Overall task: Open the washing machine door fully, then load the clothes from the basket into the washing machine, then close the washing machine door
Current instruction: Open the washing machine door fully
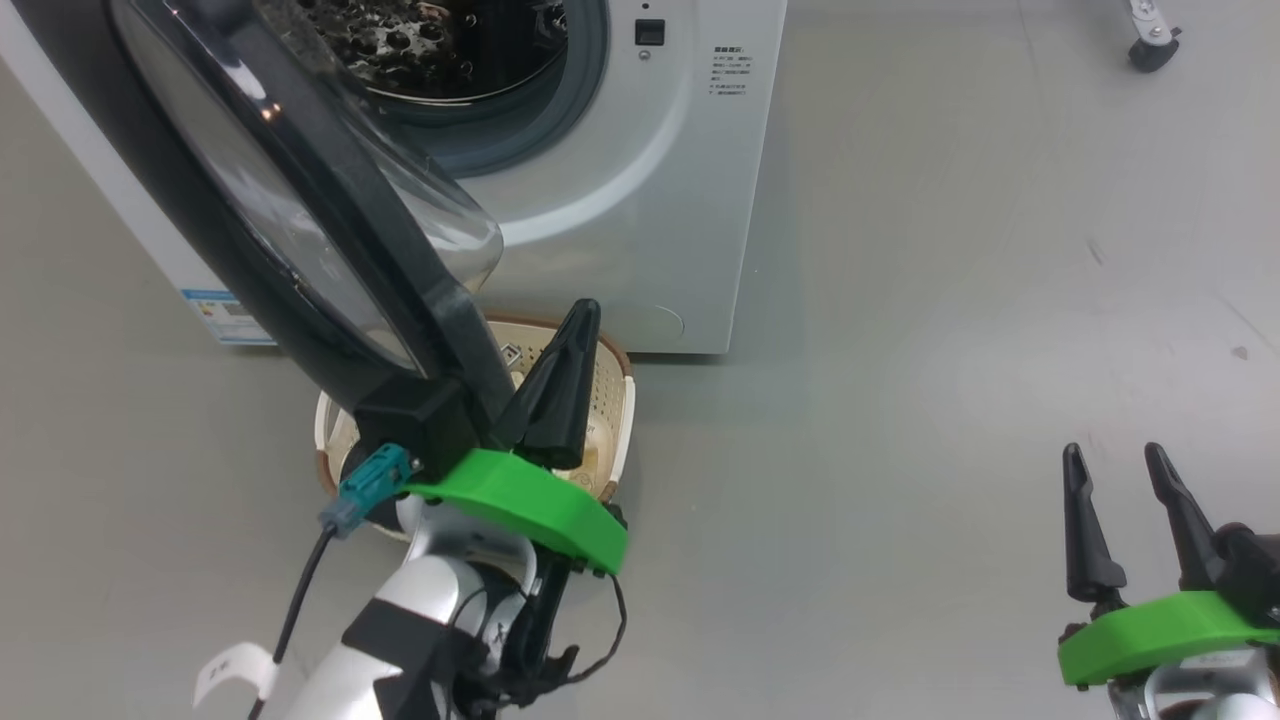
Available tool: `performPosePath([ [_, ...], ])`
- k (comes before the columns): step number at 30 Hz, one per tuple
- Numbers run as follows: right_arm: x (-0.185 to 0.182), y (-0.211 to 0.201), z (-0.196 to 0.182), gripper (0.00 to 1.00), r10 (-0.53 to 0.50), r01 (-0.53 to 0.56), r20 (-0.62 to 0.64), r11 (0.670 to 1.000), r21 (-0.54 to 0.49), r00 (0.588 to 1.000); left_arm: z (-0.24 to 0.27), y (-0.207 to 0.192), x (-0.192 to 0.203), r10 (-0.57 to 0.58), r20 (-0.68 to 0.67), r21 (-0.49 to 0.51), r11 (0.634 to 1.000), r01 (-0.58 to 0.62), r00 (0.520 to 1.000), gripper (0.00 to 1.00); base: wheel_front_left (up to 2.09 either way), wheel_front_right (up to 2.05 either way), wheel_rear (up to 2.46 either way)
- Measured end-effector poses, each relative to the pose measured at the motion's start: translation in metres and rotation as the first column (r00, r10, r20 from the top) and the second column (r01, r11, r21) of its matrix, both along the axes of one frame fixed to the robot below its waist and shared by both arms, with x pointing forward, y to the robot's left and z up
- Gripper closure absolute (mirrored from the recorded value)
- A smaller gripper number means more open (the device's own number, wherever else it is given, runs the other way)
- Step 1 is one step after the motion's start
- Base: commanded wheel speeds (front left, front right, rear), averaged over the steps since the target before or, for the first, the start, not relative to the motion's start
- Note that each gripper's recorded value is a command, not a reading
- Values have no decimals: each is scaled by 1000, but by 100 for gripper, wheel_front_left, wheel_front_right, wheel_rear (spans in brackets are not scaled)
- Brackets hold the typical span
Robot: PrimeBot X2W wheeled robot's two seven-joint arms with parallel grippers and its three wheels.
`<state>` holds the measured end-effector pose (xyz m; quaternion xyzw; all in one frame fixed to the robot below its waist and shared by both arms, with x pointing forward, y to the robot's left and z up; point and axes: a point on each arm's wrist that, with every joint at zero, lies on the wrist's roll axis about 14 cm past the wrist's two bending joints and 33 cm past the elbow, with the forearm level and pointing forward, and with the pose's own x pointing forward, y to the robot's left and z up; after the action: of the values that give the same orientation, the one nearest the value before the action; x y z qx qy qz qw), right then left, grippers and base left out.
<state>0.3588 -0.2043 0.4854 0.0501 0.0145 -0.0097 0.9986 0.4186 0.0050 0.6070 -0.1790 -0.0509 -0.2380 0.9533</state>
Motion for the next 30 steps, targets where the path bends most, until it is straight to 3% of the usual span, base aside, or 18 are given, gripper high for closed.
performPosePath([
  [17, -1, -4, -2, 0, -11, 11, -10, 1000, -1, 1000, -56, 32, 25, 137, -134, 9, 991, -137, 981, 100, 0, 0, 0],
  [30, 6, 0, -8, 0, 3, -3, -27, 1000, 2, 1000, -63, 41, 26, 159, -137, -5, 987, -161, 978, 100, 0, 0, 0],
])
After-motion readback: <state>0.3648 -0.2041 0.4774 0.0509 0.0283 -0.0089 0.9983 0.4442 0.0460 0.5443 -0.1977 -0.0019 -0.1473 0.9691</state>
